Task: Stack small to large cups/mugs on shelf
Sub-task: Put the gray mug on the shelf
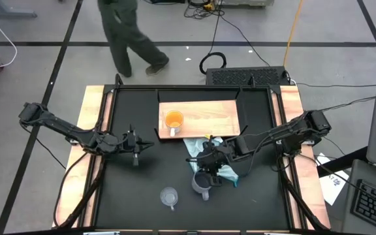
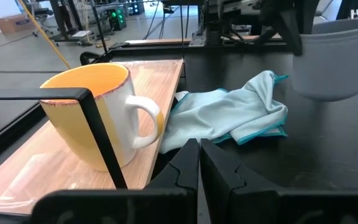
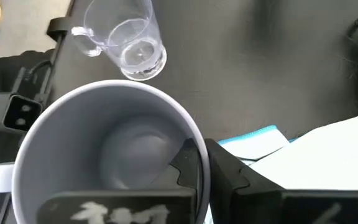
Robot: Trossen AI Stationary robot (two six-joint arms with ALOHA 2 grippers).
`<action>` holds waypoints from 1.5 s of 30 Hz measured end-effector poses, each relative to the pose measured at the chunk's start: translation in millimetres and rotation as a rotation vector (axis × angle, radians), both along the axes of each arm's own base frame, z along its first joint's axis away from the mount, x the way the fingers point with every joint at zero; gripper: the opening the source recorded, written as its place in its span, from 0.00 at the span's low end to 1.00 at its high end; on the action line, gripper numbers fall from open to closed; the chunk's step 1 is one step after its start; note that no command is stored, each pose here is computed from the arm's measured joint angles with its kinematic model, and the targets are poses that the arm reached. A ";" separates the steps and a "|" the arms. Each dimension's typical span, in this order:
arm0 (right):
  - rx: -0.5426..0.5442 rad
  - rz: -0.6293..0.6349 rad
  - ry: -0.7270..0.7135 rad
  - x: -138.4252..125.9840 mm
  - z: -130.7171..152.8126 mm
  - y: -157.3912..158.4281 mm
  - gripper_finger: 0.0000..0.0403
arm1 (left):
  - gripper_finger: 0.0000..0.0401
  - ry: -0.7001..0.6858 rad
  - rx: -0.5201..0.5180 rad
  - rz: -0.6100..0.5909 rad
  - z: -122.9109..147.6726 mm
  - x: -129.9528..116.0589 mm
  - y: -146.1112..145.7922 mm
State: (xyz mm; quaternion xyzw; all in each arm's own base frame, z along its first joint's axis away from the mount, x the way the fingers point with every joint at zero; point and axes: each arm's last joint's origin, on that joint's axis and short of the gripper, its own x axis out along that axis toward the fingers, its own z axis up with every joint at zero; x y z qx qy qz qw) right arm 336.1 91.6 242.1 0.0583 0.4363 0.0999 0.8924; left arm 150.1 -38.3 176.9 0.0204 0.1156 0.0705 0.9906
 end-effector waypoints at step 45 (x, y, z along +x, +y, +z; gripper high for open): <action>-0.263 -0.159 0.051 -7.5 40.5 -211.7 0.00 | 0.05 0.044 0.024 0.000 -4.1 -1.1 0.5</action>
